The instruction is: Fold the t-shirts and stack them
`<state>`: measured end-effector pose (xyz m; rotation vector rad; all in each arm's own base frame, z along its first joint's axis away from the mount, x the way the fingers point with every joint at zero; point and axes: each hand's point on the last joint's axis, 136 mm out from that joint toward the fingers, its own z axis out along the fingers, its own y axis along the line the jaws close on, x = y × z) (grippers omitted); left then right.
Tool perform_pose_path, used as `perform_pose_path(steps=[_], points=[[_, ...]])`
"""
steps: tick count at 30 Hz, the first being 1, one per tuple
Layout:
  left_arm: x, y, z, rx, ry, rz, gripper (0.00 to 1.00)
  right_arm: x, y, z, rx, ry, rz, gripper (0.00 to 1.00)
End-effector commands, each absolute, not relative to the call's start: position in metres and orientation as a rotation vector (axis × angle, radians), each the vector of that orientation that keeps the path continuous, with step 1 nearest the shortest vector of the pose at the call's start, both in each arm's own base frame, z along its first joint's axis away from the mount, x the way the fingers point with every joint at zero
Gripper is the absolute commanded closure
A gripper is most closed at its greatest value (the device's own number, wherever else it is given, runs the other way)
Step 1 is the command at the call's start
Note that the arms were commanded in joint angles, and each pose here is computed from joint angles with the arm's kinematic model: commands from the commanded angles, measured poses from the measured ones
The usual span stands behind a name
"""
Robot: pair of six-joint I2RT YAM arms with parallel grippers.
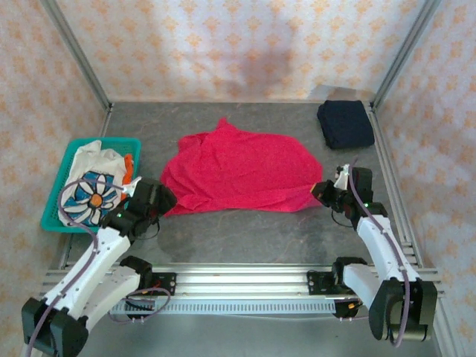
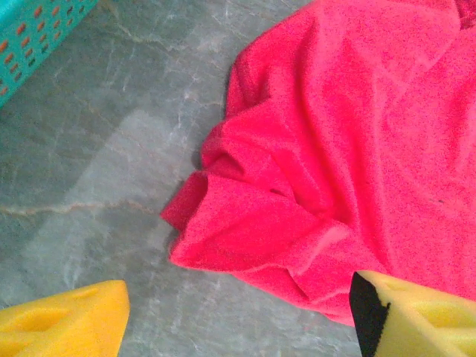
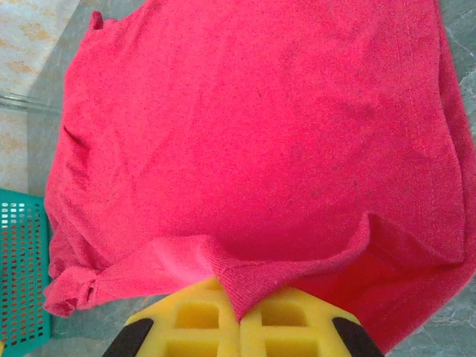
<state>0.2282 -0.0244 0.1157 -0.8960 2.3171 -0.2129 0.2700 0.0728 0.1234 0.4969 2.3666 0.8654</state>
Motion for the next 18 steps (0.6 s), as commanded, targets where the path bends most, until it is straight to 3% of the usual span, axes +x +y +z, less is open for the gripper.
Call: perform_pose_path(steps=[1, 10, 18], points=[[0.223, -0.028, 0.102, -1.046, 2.309, -0.262, 0.21, 0.262, 0.075, 0.113, 0.491, 2.402, 0.845, 1.0], [0.281, -0.059, 0.095, -1.553, 2.011, -0.607, 0.31, 0.259, 0.076, 0.121, 0.481, 2.389, 0.85, 1.0], [0.274, -0.052, 0.071, -1.825, 1.865, -0.608, 0.35, 0.256, 0.075, 0.127, 0.478, 2.38, 0.836, 1.0]])
